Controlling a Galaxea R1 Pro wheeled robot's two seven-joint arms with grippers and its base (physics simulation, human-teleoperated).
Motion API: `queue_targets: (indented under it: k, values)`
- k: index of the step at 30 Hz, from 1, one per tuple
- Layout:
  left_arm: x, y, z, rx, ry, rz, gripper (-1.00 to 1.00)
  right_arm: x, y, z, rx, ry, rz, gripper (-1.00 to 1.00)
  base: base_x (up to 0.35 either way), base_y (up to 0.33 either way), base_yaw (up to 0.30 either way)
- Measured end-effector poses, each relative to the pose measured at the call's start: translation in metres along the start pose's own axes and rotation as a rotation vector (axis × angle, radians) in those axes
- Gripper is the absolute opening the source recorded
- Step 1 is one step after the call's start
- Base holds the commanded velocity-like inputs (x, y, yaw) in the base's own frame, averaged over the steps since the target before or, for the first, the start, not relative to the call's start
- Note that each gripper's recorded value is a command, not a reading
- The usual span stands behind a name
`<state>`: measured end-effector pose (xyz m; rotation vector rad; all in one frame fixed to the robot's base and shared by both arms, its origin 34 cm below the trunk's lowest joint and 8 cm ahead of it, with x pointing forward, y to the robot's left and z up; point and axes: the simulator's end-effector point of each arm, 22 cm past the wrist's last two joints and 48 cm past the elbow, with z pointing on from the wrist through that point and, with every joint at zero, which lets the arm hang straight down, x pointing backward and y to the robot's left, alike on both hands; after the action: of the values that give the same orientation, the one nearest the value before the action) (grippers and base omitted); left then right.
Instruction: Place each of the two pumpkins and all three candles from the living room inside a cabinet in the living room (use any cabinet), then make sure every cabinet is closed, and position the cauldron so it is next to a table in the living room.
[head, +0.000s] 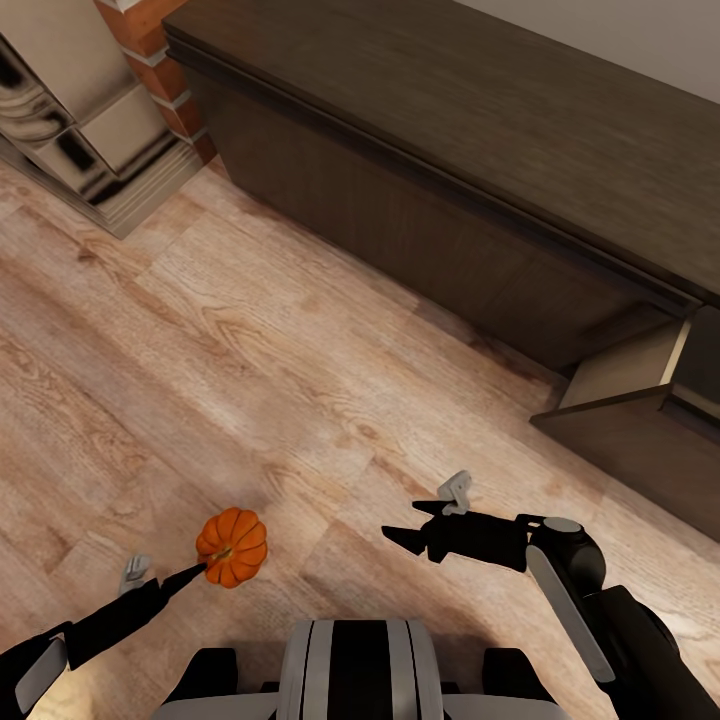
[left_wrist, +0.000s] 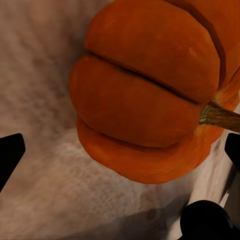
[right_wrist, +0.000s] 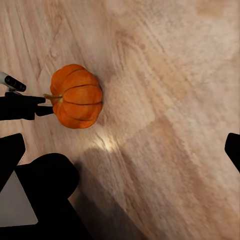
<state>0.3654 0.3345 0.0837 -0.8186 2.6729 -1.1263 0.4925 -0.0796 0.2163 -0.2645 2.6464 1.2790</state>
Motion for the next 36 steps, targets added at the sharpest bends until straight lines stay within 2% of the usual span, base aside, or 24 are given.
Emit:
queue_targets:
  k: [8, 17, 22, 25, 28, 36]
  values:
    - [0.01, -0.013, 0.011, 0.042, 0.014, 0.012, 1.0, 0.005, 0.006, 0.004, -0.013, 0.011, -0.001, 1.0, 0.0, 0.0, 0.0]
    - [0.009, -0.022, 0.006, 0.091, 0.016, 0.006, 1.0, 0.005, 0.007, 0.004, -0.016, 0.011, -0.001, 1.0, 0.0, 0.0, 0.0]
    - [0.011, -0.015, 0.004, 0.068, 0.017, 0.002, 1.0, 0.005, 0.007, 0.004, -0.016, 0.011, -0.001, 1.0, 0.0, 0.0, 0.0]
    - [0.013, 0.002, 0.004, -0.007, 0.018, -0.007, 1.0, 0.005, 0.007, 0.004, -0.017, 0.01, -0.001, 1.0, 0.0, 0.0, 0.0]
    - [0.014, 0.009, 0.004, -0.035, 0.019, -0.011, 1.0, 0.005, 0.007, 0.003, -0.017, 0.009, -0.002, 1.0, 0.0, 0.0, 0.0]
    - [0.012, 0.006, 0.004, -0.024, 0.011, -0.008, 1.0, 0.001, 0.005, 0.002, -0.012, -0.007, -0.01, 1.0, 0.0, 0.0, 0.0]
